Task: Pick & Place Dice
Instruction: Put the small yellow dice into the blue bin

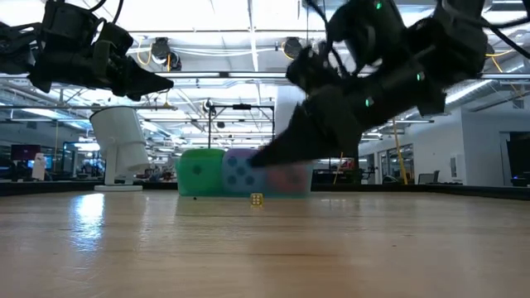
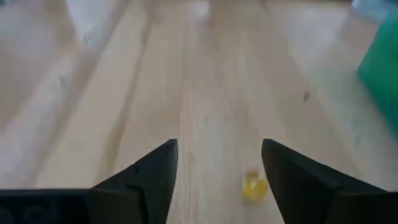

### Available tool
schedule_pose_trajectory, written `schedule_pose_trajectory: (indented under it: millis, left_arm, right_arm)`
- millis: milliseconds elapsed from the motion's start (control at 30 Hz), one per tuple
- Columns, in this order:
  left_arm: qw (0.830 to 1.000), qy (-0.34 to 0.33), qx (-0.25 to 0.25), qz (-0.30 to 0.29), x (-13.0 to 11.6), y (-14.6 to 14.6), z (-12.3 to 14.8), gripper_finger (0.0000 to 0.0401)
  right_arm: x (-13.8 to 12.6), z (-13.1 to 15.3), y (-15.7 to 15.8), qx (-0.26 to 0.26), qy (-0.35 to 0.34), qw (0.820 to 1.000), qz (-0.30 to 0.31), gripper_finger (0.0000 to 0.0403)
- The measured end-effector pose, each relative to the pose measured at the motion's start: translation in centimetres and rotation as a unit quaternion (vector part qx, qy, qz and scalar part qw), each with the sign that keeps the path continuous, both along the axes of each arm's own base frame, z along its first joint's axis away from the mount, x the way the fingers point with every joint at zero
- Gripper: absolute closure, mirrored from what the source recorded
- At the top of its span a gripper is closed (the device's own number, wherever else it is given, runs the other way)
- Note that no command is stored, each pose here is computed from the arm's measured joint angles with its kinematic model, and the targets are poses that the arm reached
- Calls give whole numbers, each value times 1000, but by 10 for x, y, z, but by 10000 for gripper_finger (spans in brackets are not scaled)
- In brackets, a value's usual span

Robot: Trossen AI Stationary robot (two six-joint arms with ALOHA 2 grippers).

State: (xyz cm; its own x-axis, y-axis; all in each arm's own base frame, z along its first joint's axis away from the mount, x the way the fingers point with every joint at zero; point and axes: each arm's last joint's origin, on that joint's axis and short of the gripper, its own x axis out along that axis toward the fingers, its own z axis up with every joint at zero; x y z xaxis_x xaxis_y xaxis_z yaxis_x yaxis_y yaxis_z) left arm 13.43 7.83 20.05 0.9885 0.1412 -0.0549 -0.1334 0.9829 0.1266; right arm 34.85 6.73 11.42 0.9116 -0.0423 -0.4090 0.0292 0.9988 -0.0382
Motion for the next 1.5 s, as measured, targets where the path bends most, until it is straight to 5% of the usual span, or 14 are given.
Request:
schedule_pose_trajectory:
  millis: [300,1233,1500]
  left_arm:
    - [1000,0,0,0,0,0,0,396]
    - [1000,0,0,0,0,0,0,396]
    - [1000,0,0,0,0,0,0,396]
  right_arm:
    - [4,-32,-17,27,26,998,-44,208]
    - [6,-31,-21,19,20,999,-41,350]
    - [6,-31,-22,18,19,999,-42,362]
